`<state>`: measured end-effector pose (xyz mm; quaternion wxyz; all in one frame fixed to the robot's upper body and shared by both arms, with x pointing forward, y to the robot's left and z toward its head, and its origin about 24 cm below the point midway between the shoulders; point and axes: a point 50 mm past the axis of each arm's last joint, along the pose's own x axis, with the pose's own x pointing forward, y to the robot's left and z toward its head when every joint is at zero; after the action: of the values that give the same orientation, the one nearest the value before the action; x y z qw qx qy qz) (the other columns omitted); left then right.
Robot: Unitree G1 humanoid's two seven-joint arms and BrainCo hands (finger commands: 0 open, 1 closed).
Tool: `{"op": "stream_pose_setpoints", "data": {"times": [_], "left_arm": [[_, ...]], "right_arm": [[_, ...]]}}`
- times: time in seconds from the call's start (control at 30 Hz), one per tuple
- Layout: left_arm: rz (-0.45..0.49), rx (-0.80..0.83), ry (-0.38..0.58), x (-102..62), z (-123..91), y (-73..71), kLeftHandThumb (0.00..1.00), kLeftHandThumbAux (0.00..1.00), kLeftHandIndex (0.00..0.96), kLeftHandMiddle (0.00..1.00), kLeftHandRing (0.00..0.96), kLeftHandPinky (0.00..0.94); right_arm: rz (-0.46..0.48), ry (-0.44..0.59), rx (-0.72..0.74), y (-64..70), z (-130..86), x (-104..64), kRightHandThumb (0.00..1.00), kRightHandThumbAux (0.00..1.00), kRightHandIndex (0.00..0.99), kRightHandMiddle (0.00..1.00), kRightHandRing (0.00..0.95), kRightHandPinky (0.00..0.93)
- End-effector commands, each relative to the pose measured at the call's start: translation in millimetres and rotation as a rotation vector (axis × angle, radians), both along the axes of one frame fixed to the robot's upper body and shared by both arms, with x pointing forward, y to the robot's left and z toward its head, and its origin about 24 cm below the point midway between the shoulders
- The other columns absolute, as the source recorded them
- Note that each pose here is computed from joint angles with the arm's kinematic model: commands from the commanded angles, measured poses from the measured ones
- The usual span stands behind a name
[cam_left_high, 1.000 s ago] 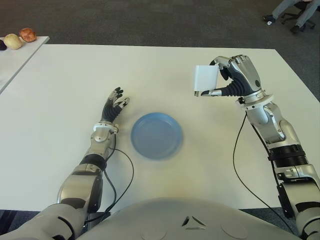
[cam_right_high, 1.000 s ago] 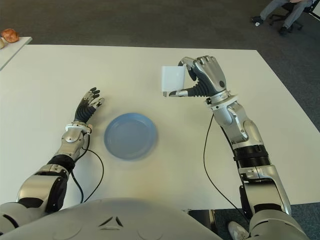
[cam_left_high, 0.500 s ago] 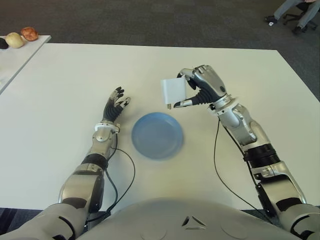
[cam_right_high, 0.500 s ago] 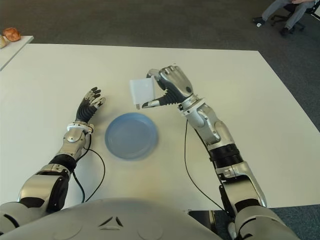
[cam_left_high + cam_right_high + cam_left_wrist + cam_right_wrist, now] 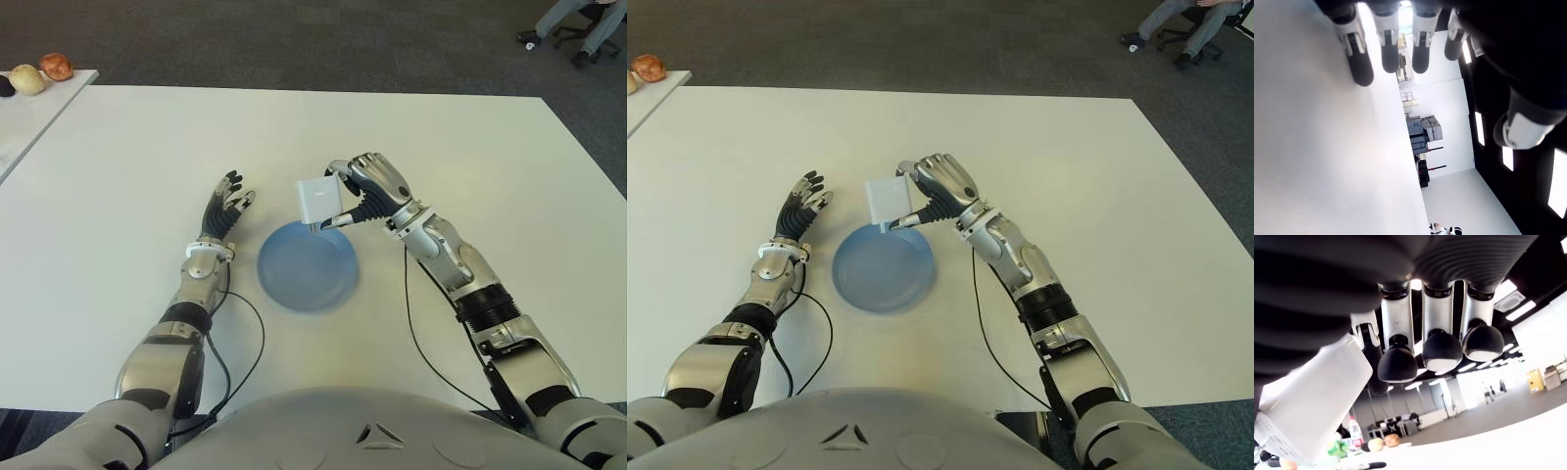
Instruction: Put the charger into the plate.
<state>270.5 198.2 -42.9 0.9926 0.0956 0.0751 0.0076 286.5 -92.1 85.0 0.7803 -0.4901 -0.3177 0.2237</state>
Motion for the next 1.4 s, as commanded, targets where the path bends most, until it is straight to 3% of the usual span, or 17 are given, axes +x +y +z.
{"op": "stream_pose_setpoints", "data": {"times": [0.03,0.47,0.6,0.63,0.67,1.4], "left_arm": [[-0.014,0.000,0.210,-32.7,-36.8,-5.6,0.000,0.543,0.088,0.136,0.133,0.137],[-0.006,0.003,0.217,-32.9,-37.1,-6.8,0.000,0.557,0.090,0.141,0.136,0.126],[-0.009,0.005,0.214,-32.6,-36.7,-7.4,0.000,0.555,0.092,0.138,0.133,0.126],[-0.010,0.004,0.217,-32.5,-36.7,-7.5,0.000,0.551,0.090,0.135,0.131,0.119],[-0.011,0.004,0.219,-32.4,-36.8,-7.6,0.000,0.551,0.089,0.131,0.127,0.119],[-0.015,0.008,0.212,-31.7,-34.4,-7.5,0.000,0.522,0.088,0.125,0.113,0.110]], "right_arm": [[0.023,0.055,-0.022,9.4,-17.1,-3.6,0.576,0.810,0.801,0.881,0.877,0.858],[0.055,0.119,-0.082,16.7,-40.0,-7.2,0.535,0.831,0.769,0.880,0.883,0.855],[0.051,0.157,-0.095,17.8,-43.8,-10.5,0.533,0.830,0.719,0.869,0.874,0.844],[0.050,0.164,-0.100,18.8,-43.7,-12.9,0.695,0.731,0.471,0.852,0.859,0.849],[0.049,0.167,-0.106,19.4,-43.4,-14.6,0.702,0.726,0.461,0.851,0.860,0.855],[0.032,0.147,-0.139,18.4,-47.5,-26.4,0.722,0.713,0.440,0.874,0.877,0.887]]}}
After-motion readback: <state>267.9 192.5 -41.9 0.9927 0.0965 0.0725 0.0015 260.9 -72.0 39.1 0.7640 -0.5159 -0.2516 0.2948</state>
